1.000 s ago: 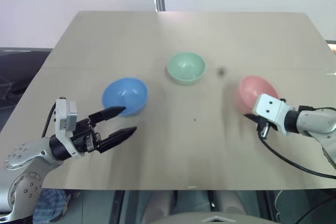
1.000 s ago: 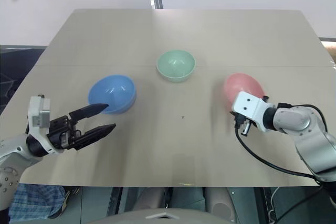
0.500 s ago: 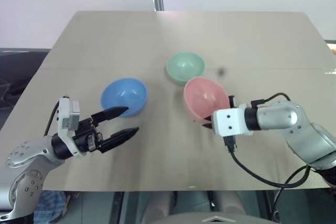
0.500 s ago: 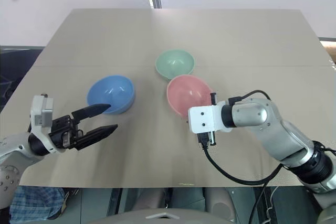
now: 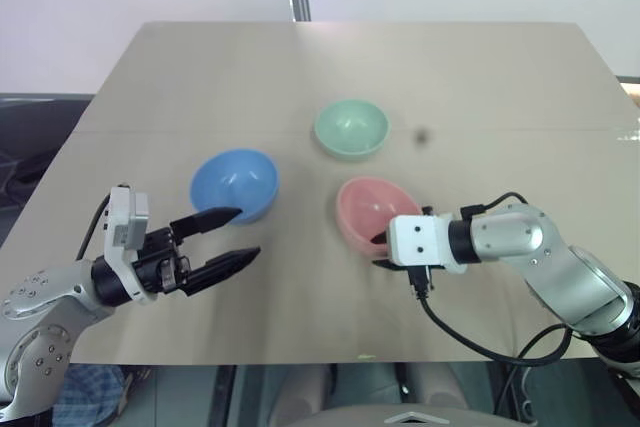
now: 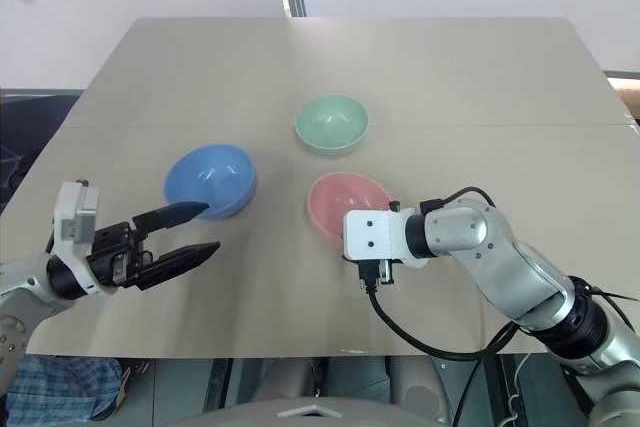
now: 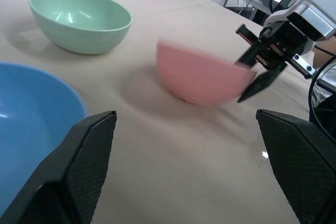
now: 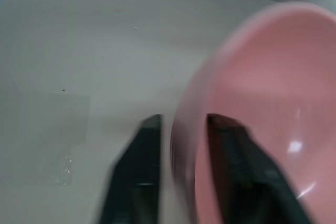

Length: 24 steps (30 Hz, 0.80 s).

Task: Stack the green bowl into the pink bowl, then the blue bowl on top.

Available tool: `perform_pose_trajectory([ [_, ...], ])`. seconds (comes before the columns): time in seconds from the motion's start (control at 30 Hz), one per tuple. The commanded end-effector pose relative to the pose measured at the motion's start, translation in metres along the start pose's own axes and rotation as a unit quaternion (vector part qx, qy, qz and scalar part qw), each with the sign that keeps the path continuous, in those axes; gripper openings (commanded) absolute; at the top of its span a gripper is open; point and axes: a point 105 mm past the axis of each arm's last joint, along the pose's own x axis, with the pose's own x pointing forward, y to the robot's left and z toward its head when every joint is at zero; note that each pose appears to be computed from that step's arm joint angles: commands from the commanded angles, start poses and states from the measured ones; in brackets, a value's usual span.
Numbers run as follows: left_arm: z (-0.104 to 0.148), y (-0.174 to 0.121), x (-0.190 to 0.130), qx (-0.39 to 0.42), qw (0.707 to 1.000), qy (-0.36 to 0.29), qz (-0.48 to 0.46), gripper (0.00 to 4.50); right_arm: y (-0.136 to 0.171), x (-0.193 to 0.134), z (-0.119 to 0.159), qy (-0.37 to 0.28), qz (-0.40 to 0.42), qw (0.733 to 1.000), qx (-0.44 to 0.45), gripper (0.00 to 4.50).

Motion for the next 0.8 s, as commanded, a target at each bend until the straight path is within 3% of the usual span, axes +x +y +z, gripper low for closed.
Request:
perform_pose_trajectory([
  [0.03, 0.007, 0.000, -0.003, 0.013, 1.000, -0.004, 0.000, 4.50, 0.000, -0.003, 0.007, -0.003, -0.009, 1.000, -0.010, 3.31],
  [0.2, 0.008, -0.001, -0.003, 0.014, 1.000, -0.006, -0.001, 4.50, -0.004, -0.015, 0.008, -0.009, -0.009, 1.000, 0.010, 3.31],
  [0.43, 0.008, 0.000, -0.004, 0.014, 1.000, -0.008, 0.002, 4.50, -0.039, -0.065, 0.013, -0.096, -0.065, 0.984, 0.139, 3.31],
  [0.6, 0.006, 0.002, -0.003, 0.013, 1.000, -0.009, 0.006, 4.50, -0.075, -0.125, -0.007, -0.199, -0.201, 0.926, 0.250, 3.31],
  [0.7, 0.005, 0.004, -0.002, 0.008, 1.000, -0.009, 0.011, 4.50, -0.077, -0.145, -0.033, -0.194, -0.254, 0.899, 0.301, 3.31],
  [0.8, 0.008, 0.006, -0.001, 0.010, 1.000, -0.013, 0.014, 4.50, -0.064, -0.152, -0.053, -0.170, -0.266, 0.892, 0.324, 3.31],
])
